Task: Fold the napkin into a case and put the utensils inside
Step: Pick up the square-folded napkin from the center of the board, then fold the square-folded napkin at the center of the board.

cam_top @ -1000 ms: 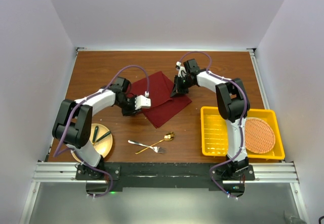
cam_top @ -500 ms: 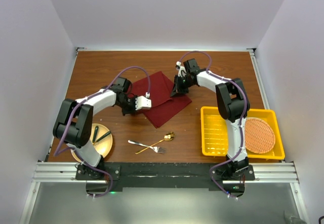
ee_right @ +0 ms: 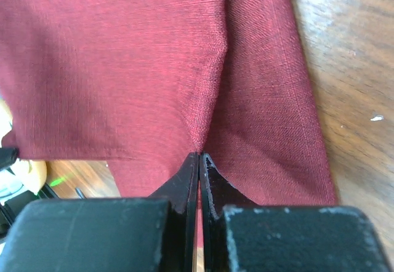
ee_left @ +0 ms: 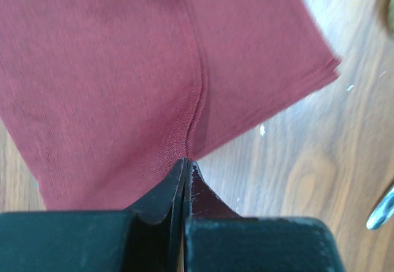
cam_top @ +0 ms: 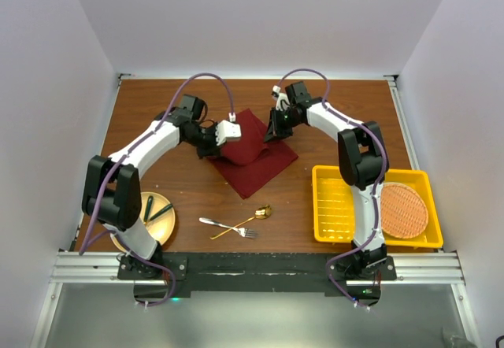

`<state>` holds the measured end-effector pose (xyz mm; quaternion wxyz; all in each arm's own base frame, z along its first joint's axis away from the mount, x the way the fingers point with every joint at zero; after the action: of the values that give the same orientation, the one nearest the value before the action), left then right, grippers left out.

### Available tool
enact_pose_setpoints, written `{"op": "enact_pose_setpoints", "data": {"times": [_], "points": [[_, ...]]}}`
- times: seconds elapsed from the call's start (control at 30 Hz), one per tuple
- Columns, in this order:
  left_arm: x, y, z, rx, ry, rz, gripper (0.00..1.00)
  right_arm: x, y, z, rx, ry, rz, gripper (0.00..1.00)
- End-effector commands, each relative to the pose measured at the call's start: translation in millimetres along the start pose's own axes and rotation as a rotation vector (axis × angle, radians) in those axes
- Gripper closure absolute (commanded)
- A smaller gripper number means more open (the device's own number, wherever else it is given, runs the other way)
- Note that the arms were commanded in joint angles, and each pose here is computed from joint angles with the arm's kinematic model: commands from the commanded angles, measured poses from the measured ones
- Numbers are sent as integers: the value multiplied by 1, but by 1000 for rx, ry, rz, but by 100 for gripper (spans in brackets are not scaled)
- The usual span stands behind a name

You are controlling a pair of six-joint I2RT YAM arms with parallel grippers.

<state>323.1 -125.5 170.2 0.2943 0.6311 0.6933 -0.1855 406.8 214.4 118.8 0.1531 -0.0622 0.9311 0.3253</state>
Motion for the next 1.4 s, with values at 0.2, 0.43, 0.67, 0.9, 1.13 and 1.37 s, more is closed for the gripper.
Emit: {"op": "enact_pose_setpoints", "data": {"times": [0.2, 0.43, 0.67, 0.9, 1.13, 1.37], "points": [[-52, -25, 11, 109, -170, -47, 100, -31, -5, -60, 76, -34, -108, 100], [-21, -50, 65, 188, -102, -172, 100, -17, -36, -37, 161, 44, -136, 100], [23, -51, 94, 187, 62, -248, 100, 5, -55, -9, 180, 110, -110, 100], [71, -3, 62, 86, 118, -353, 100, 29, -41, -4, 118, 115, -90, 100], [58, -1, 45, 100, 58, -269, 100, 18, -17, -11, 20, 63, -14, 100], [37, 4, 19, 28, 23, -201, 100, 11, 3, -32, -36, 30, 7, 100]]}}
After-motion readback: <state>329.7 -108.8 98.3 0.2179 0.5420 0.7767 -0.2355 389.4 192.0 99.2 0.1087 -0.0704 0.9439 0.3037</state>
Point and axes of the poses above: each gripper's point midway between its finger pads, its own z axis out along the fingers, its own y axis along the line the jaws close on, x = y × z, the point moved 9 cm from there along -z, back along the fingers, and after that the axes turned 3 degrees about z, right-handed, at the moved point
